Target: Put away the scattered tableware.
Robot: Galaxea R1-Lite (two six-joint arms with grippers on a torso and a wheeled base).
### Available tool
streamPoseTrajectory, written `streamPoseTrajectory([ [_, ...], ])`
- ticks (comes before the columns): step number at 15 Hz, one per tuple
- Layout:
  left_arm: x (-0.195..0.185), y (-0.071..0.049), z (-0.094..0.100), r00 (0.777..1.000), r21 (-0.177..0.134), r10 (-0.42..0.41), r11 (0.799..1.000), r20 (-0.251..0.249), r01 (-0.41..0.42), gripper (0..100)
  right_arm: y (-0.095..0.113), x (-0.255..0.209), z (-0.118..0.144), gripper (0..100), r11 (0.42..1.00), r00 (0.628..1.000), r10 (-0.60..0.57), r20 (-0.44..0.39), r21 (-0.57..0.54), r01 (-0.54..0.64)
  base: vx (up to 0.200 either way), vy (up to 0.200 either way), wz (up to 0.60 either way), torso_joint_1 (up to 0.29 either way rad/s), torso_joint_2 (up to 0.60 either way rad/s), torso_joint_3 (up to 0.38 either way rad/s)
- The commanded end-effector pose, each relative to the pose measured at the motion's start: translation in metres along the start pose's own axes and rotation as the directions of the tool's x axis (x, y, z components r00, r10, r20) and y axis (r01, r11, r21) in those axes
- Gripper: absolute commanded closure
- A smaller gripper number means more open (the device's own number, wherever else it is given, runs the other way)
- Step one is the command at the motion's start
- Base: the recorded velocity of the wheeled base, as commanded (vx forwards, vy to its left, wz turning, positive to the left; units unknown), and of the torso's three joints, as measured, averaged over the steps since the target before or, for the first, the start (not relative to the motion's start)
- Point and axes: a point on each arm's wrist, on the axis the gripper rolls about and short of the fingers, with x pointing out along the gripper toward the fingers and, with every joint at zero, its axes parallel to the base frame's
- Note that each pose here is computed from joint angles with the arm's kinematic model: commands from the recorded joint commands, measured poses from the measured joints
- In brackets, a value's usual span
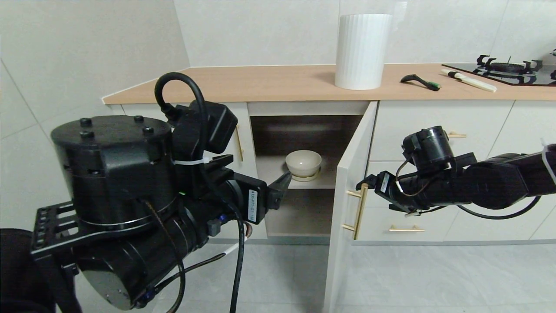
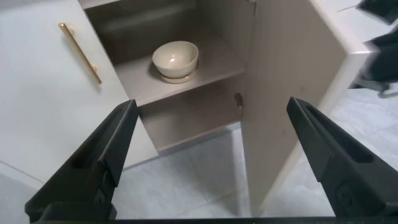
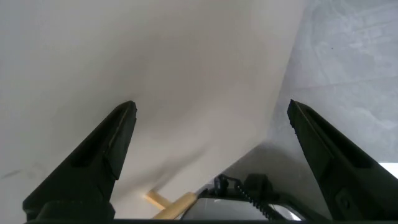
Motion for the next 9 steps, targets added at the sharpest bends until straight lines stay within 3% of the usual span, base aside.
streamPoseTrajectory([
  [1, -0.003, 0.002, 0.003, 1.0, -0.004, 0.0, 1.0, 0.012, 0.0, 0, 0.004, 0.017, -0.003, 0, 1.0, 1.0, -0.001, -0.02, -0.009, 0.001, 0.0, 0.0, 0.0, 0.0, 0.0, 0.0],
  [4, -0.009, 0.004, 0.004, 1.0, 0.033, 0.003, 0.999, 0.02, -0.004, 0, 0.013, 0.035, 0.005, 0, 1.0, 1.0, 0.017, -0.005, -0.013, -0.017, 0.0, 0.0, 0.0, 0.0, 0.0, 0.0],
  [9, -0.028, 0.009, 0.017, 0.997, 0.011, -0.011, 1.0, 0.075, 0.011, 0, 0.029, 0.064, 0.01, 0, 0.999, 0.999, 0.043, 0.016, -0.024, -0.043, 0.0, 0.0, 0.0, 0.0, 0.0, 0.0],
])
